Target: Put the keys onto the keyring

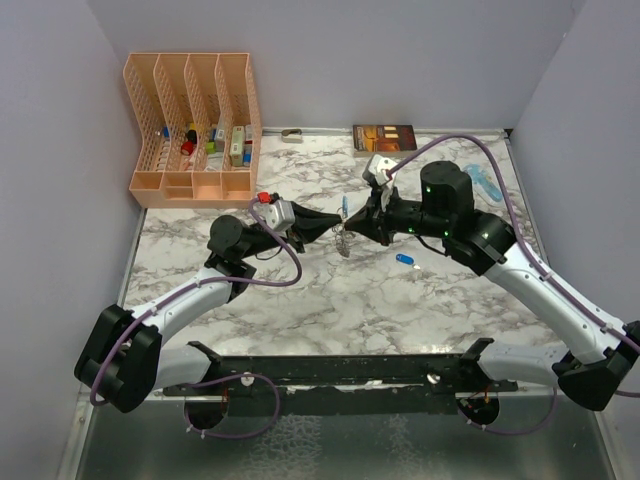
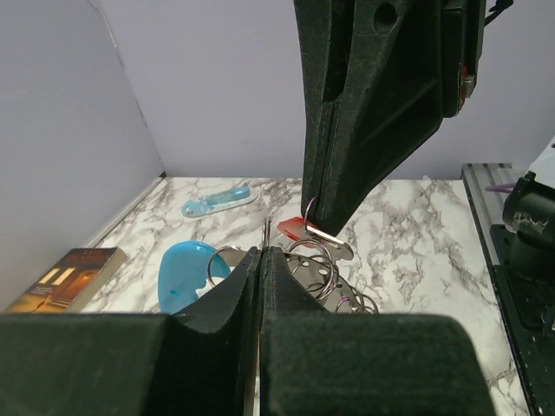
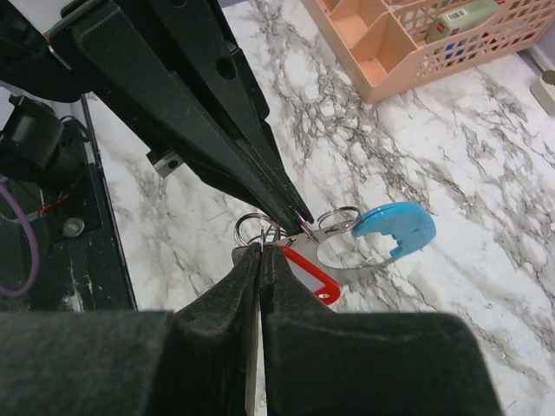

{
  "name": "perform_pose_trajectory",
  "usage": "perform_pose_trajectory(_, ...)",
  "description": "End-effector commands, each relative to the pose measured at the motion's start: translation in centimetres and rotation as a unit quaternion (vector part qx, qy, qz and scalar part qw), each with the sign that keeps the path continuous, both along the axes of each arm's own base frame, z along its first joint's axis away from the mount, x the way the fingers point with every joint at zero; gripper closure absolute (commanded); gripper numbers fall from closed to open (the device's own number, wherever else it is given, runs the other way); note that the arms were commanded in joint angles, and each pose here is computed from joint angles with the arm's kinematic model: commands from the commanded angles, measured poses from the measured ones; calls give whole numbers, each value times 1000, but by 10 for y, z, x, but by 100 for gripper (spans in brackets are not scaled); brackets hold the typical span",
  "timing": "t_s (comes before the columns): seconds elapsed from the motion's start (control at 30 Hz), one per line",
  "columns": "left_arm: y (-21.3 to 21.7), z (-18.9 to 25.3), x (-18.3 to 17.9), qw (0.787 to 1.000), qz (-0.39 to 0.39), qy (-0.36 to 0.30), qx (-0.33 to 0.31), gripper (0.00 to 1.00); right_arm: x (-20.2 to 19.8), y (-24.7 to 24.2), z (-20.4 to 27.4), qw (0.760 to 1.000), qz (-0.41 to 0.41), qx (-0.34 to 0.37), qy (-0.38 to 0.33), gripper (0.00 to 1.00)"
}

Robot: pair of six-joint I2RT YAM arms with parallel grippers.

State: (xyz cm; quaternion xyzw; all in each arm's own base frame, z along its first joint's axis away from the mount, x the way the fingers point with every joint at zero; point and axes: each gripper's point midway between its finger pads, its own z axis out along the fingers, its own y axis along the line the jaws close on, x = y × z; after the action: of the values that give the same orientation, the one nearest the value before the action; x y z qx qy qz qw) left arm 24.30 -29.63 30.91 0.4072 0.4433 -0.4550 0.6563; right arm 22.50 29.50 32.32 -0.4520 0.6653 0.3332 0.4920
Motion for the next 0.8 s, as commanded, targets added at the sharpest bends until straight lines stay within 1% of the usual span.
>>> perform_pose_trajectory(0.0,0,26,-2,999,7,-43,-21,100,7,6,19,1000,-13,23,-13,99)
perform_pose_trajectory(0.77,0,28,-13,998,-12,-59,-22,100,24,-1,10,997,-74,13,13,99)
